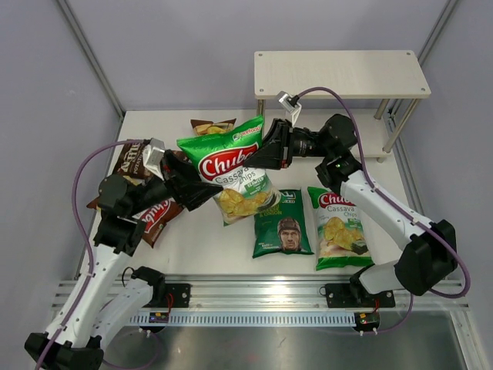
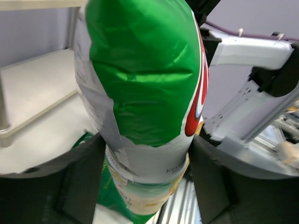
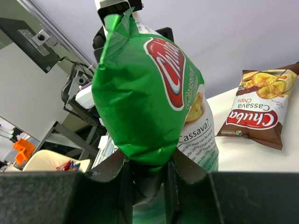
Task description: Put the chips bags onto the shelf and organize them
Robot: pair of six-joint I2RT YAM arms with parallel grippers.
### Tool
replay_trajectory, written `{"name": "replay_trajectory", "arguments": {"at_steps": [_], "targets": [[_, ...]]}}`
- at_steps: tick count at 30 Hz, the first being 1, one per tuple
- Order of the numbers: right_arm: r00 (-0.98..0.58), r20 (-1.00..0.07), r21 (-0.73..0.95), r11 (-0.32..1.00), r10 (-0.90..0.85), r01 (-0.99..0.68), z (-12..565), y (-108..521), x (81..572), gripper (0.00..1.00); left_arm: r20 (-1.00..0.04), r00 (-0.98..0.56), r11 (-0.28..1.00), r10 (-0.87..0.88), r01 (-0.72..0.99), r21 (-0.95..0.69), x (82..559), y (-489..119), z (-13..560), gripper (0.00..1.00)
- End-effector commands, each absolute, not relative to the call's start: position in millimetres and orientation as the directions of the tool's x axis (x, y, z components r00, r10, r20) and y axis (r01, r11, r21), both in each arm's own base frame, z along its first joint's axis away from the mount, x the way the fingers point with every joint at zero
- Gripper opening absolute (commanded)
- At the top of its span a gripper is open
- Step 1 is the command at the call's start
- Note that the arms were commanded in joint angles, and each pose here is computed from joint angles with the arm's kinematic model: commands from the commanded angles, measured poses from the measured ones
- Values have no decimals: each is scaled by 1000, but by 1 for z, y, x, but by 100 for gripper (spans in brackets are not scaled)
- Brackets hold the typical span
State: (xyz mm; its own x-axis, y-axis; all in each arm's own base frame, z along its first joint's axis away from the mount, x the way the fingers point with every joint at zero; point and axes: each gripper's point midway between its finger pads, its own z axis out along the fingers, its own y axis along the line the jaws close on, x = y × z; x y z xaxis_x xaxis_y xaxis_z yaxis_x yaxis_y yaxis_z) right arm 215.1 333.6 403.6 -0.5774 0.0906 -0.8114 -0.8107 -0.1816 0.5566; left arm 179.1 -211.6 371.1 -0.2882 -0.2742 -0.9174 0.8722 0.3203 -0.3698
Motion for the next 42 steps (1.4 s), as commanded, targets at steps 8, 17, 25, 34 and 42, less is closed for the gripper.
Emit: {"name": "replay_trajectory", "arguments": {"at_steps": [8,17,25,34,42], "targets": [[-520,-846,508,-121,117,-853,436,326,205,20,-908,-225,192,-354,932,-306,176,-225,414,16],[-446,-868,474,93,219,-876,446,303,227,70,-875,-192,221,-444,923,-315,176,-217,439,0],[-400,-876,469,278,271,-838,447,280,246,99,-820,-175,206,-544,920,-333,173,-209,458,0],[-365,-871,486,473,329,-735,442,246,263,100,-749,-217,202,-627,883,-424,193,-205,470,0],[-428,-816,552,302,388,-778,429,244,212,99,-602,-277,127,-749,832,-540,215,-197,494,0]]}}
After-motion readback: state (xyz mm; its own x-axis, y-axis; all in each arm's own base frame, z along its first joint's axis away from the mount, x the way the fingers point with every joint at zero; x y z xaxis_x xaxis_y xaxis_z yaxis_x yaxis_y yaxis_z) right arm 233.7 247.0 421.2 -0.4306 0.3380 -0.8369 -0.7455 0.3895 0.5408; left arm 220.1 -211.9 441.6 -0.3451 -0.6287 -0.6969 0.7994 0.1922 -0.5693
